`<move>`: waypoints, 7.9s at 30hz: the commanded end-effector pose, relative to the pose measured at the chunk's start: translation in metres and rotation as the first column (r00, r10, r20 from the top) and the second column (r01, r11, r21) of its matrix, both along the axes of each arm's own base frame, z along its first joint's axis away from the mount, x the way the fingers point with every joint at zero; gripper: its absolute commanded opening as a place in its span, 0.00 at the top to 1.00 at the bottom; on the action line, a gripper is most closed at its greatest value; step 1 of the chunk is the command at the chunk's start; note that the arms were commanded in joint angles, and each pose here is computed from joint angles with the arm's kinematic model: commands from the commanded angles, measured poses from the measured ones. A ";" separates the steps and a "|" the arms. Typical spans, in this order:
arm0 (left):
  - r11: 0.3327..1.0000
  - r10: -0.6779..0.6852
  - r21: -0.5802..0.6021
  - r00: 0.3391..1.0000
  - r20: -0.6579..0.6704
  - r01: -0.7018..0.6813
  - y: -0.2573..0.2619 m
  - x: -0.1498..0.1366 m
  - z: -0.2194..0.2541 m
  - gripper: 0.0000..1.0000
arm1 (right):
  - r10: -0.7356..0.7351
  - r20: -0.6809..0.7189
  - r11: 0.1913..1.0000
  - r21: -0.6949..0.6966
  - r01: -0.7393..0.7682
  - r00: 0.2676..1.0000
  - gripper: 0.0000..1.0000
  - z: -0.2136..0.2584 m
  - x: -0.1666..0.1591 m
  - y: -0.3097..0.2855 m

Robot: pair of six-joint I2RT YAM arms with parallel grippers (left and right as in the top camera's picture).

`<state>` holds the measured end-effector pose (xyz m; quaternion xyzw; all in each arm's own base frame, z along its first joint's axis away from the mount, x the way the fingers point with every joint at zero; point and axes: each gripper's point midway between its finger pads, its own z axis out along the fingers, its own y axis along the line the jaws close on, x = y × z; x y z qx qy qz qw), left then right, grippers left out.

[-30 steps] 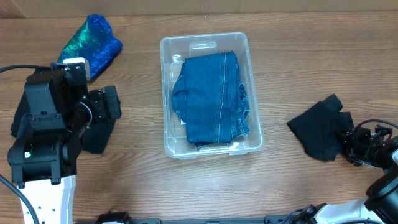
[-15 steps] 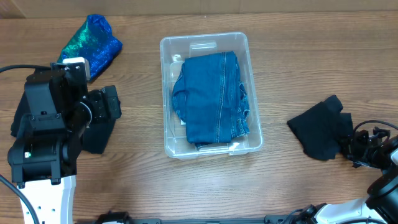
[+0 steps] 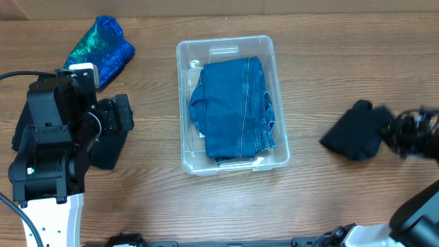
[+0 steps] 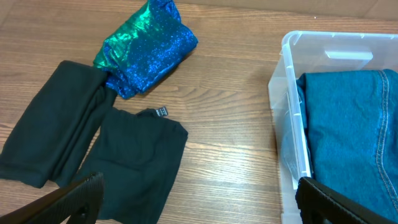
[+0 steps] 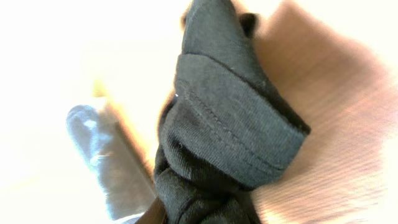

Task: Pack container
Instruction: 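Carry the black cloth into the bin on top of the jeans, then grasp the black garment on the left with the left gripper, then lift the black garment and carry it right into the bin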

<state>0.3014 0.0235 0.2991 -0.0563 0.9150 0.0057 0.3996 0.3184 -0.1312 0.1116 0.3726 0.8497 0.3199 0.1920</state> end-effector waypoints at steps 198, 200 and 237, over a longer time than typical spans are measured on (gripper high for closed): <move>0.718 0.608 0.665 0.649 -0.457 -0.205 0.116 0.039 -0.234 0.96 | 0.181 0.037 0.802 -0.583 -0.126 0.983 0.00 0.241 0.033 0.092; 0.717 0.606 0.647 0.691 -0.394 -0.260 0.115 0.045 -0.206 0.96 | 0.180 0.037 0.802 -0.583 -0.125 0.983 0.00 0.241 0.033 0.092; 0.484 -0.725 0.588 0.673 -0.145 0.648 -0.243 0.019 -0.039 0.96 | 0.179 0.032 0.802 -0.584 -0.126 0.983 0.00 0.241 0.032 0.092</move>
